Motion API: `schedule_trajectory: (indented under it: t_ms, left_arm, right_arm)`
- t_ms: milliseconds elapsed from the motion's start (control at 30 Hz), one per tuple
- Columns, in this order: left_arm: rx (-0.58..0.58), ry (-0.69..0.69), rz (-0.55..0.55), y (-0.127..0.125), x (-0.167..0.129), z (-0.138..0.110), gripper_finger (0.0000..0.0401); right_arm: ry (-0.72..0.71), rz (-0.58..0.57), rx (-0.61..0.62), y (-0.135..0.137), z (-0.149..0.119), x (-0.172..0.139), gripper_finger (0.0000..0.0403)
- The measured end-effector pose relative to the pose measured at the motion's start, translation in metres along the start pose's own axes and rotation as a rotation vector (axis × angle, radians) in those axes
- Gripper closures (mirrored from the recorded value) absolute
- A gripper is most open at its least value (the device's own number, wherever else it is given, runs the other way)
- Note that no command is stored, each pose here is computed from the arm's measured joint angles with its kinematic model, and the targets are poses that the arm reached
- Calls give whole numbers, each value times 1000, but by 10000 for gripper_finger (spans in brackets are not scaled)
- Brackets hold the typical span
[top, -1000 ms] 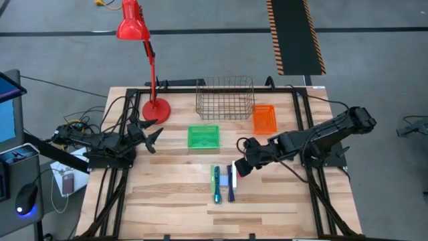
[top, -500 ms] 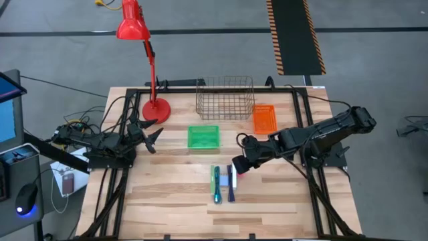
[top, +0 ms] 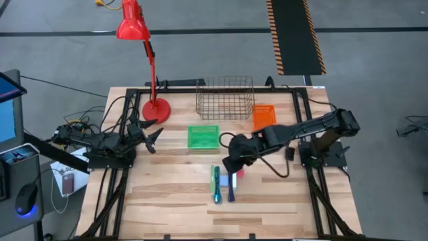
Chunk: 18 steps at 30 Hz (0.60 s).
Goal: Pick and place items into bin
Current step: Put the left white card reader box into the gold wire basket
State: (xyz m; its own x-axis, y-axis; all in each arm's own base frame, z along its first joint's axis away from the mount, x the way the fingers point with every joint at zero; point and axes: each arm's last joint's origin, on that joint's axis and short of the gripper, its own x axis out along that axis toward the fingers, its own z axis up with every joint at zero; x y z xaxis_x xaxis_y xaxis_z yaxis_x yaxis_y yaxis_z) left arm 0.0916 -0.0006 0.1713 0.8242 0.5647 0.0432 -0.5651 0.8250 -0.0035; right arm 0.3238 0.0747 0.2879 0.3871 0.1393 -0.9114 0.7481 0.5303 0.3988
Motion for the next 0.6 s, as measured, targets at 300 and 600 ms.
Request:
schedule_trajectory:
  t_ms: [300, 600]
  left_arm:
    - [0, 0, 0, 0, 0, 0, 184]
    - [0, 0, 0, 0, 0, 0, 184]
  right_arm:
    - [35, -100, -17, 12, 10, 15, 246]
    - [41, -133, -11, 12, 12, 25, 243]
